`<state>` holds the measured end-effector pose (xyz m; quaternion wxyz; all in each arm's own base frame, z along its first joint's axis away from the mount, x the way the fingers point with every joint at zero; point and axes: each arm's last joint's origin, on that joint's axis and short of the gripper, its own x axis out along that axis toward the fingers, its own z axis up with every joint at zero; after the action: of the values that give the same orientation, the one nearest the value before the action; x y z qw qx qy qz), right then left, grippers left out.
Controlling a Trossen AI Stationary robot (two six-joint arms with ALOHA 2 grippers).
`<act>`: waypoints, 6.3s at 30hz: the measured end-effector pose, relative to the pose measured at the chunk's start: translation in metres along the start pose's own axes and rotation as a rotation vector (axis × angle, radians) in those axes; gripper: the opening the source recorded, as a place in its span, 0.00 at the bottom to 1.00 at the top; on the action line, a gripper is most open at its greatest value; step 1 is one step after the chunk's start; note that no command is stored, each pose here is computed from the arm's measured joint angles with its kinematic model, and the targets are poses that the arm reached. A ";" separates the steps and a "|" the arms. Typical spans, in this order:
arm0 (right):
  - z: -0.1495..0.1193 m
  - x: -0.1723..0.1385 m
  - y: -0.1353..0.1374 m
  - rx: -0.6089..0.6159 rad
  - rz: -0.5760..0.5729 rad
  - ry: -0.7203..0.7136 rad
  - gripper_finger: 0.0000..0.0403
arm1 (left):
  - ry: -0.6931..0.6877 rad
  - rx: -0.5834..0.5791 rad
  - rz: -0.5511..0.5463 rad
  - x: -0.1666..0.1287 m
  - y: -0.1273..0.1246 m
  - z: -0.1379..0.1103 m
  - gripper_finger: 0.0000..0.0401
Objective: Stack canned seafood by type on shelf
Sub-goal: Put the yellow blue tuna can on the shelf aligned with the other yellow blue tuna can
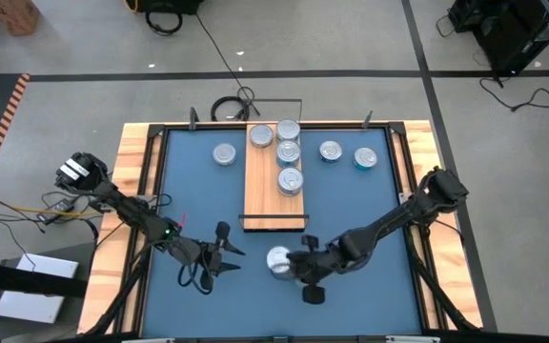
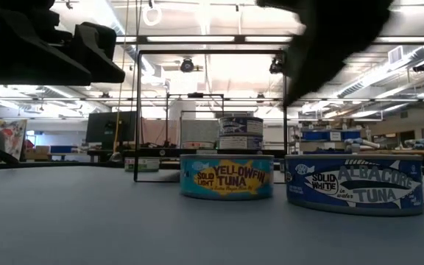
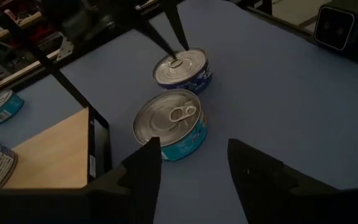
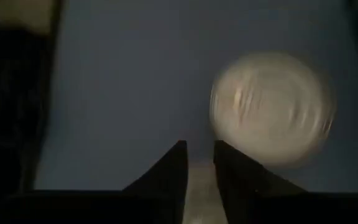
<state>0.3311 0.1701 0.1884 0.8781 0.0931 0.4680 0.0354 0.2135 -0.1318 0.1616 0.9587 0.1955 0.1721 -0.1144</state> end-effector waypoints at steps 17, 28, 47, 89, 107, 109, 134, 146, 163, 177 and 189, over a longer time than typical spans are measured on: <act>-0.036 0.001 -0.007 0.110 -0.207 0.292 0.02 | -0.014 -0.027 0.003 0.000 0.000 0.001 0.47; -0.044 -0.022 -0.012 0.119 -0.329 0.342 0.04 | -0.013 -0.027 0.003 0.000 0.000 0.001 0.47; 0.000 -0.018 0.016 -0.244 -0.135 -0.058 0.33 | -0.008 -0.101 0.006 0.000 0.001 0.001 0.45; 0.040 0.040 0.029 -0.633 -0.239 0.260 0.23 | -0.224 -0.271 -0.246 -0.005 0.028 -0.014 0.00; 0.017 0.061 0.026 -0.786 -0.298 0.284 0.26 | -0.176 -0.259 -0.252 -0.004 0.026 -0.019 0.00; 0.016 0.063 0.025 -0.781 -0.296 0.277 0.19 | -0.176 -0.256 -0.251 -0.004 0.026 -0.019 0.00; 0.052 0.036 -0.002 -0.405 -0.195 0.140 0.00 | -0.043 0.105 -0.005 0.004 0.026 -0.007 0.36; 0.067 0.027 -0.007 -0.246 -0.159 0.034 0.00 | -0.038 0.139 0.048 -0.001 0.014 -0.002 0.59; 0.089 0.003 -0.003 -0.169 -0.131 -0.159 0.00 | -0.005 0.264 0.114 0.009 0.009 0.013 0.64; 0.094 -0.003 -0.001 -0.159 -0.099 -0.204 0.00 | 0.006 0.315 0.147 0.009 0.008 0.014 0.62; 0.095 -0.003 0.000 -0.159 -0.088 -0.209 0.00 | 0.010 0.329 0.135 0.008 0.005 0.013 0.38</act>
<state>0.4080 0.1573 0.2428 0.9275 0.0059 0.3731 0.0242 0.2260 -0.1338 0.1721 0.9184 0.3614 0.1423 -0.0755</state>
